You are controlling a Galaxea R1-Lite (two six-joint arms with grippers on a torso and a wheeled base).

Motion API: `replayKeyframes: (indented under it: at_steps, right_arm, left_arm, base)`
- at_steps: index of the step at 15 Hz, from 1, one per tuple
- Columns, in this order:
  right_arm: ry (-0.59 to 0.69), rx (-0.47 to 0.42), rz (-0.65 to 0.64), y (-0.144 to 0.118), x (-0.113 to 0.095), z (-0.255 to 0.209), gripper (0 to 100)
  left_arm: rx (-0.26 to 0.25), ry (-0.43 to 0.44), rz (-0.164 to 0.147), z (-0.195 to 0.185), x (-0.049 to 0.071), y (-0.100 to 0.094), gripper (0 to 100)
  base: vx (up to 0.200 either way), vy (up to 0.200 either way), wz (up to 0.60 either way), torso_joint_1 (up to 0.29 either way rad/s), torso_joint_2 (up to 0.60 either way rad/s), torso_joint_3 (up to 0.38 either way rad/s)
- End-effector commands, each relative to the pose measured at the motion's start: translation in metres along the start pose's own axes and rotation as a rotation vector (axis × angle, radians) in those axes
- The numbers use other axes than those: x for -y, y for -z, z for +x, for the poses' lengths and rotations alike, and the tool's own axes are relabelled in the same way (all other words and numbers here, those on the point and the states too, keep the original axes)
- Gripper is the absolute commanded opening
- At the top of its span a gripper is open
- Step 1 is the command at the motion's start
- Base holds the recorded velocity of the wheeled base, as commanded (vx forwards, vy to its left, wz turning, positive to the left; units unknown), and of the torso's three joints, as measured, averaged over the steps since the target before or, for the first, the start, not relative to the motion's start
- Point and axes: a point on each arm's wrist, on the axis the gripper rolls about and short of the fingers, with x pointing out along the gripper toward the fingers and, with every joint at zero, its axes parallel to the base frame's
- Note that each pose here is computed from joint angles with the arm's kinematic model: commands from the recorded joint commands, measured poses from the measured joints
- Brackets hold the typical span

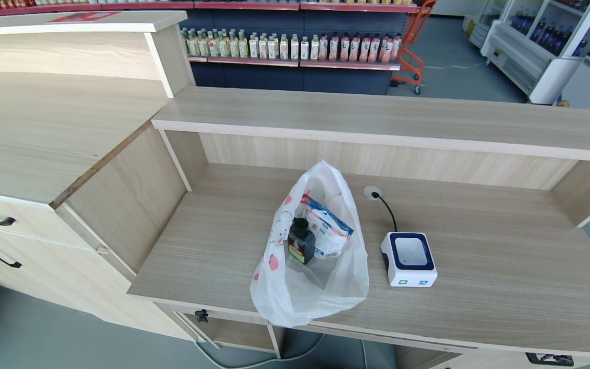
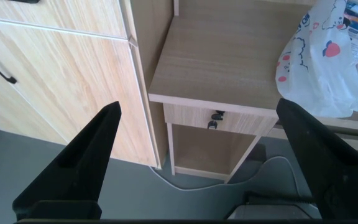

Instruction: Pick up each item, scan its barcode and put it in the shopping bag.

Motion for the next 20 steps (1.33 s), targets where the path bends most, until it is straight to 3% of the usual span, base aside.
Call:
replayKeyframes:
  at_steps: [1, 2, 10, 20]
  right_arm:
    - [0.000, -0.006, -0.017, 0.0003, 0.0000, 0.0002, 100]
    - [-0.002, -0.006, -0.014, 0.0003, 0.0000, 0.0002, 0]
    - [0.000, -0.006, 0.000, 0.0003, 0.0000, 0.0002, 0]
    - [0.000, -0.006, 0.000, 0.0003, 0.0000, 0.0002, 0]
  left_arm:
    - [0.000, 0.000, 0.000, 0.0000, 0.0000, 0.0000, 100]
    - [0.000, 0.000, 0.000, 0.0000, 0.0000, 0.0000, 100]
    - [0.000, 0.003, 0.004, 0.0000, 0.0001, 0.0000, 100]
    - [0.000, 0.000, 0.007, 0.0000, 0.0000, 0.0000, 100]
  base:
    - [0.000, 0.000, 0.00, 0.000, 0.00, 0.000]
    - [0.000, 0.000, 0.00, 0.000, 0.00, 0.000]
    - [0.000, 0.000, 0.00, 0.000, 0.00, 0.000]
    - [0.000, -0.180, 0.00, 0.002, 0.00, 0.002]
